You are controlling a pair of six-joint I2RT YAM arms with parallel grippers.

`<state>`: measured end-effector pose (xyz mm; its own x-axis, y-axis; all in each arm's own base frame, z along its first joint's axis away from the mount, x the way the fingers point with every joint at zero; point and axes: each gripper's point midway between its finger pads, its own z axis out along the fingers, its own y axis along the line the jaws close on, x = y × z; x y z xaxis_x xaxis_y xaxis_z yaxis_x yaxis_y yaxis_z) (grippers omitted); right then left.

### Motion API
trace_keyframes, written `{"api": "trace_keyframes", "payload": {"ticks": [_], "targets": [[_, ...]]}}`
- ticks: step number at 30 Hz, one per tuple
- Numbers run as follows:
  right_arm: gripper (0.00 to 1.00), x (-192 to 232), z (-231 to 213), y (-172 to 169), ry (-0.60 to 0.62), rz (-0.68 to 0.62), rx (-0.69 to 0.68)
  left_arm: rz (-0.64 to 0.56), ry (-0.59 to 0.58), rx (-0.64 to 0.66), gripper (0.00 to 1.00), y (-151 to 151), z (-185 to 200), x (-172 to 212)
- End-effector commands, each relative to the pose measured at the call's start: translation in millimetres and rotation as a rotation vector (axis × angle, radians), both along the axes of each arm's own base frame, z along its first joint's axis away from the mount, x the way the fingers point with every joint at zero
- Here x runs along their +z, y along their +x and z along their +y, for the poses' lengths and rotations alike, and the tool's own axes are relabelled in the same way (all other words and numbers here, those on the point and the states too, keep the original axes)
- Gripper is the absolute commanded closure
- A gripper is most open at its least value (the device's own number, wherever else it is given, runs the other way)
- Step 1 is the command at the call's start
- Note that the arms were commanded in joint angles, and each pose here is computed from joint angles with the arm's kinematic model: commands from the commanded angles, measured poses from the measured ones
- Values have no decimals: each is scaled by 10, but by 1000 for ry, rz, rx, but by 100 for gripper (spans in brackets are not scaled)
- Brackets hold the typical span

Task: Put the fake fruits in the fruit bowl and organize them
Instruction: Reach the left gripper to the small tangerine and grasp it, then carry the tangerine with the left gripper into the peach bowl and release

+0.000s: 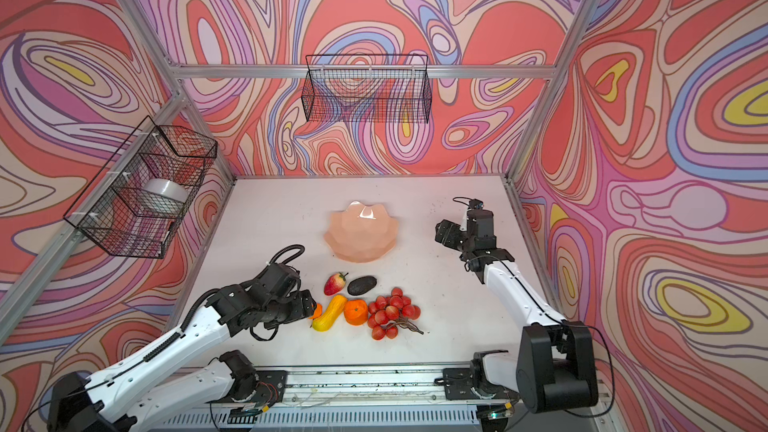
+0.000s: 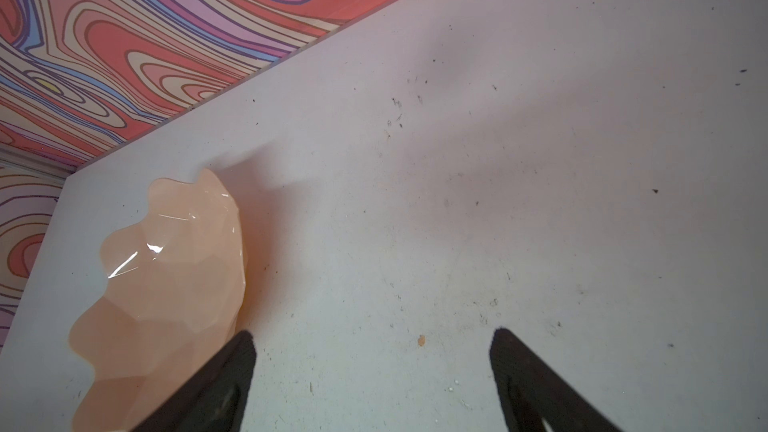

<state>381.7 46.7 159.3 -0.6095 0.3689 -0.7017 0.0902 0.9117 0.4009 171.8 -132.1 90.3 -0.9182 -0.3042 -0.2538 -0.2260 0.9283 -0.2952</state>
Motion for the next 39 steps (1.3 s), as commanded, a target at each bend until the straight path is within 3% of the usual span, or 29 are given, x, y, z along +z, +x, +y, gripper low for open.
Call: {"api": "trace_keyframes", "payload": {"ticks": [1,9,16,22,24,31,35,39], "targets": [[7,101,15,-4,1,-21,9,-8,20,47,16,99,-43,-107],[7,172,2,-47,-19,-37,15,32,51,53,27,194,-129,-432],[7,224,1,-62,-21,-50,18,12,100,54,34,287,-103,-496],[7,264,-2,-72,-23,-51,18,40,130,53,57,245,-58,-596],[7,277,-8,-80,-27,-54,17,32,125,52,61,229,-43,-564],[7,267,-30,-77,-32,-45,4,-172,97,-23,61,453,-76,265],[7,226,-62,-50,-50,-10,-9,-256,116,-124,60,776,-281,692],[6,234,-65,-58,-52,-10,-9,-272,133,-203,59,1243,-553,843]]}}
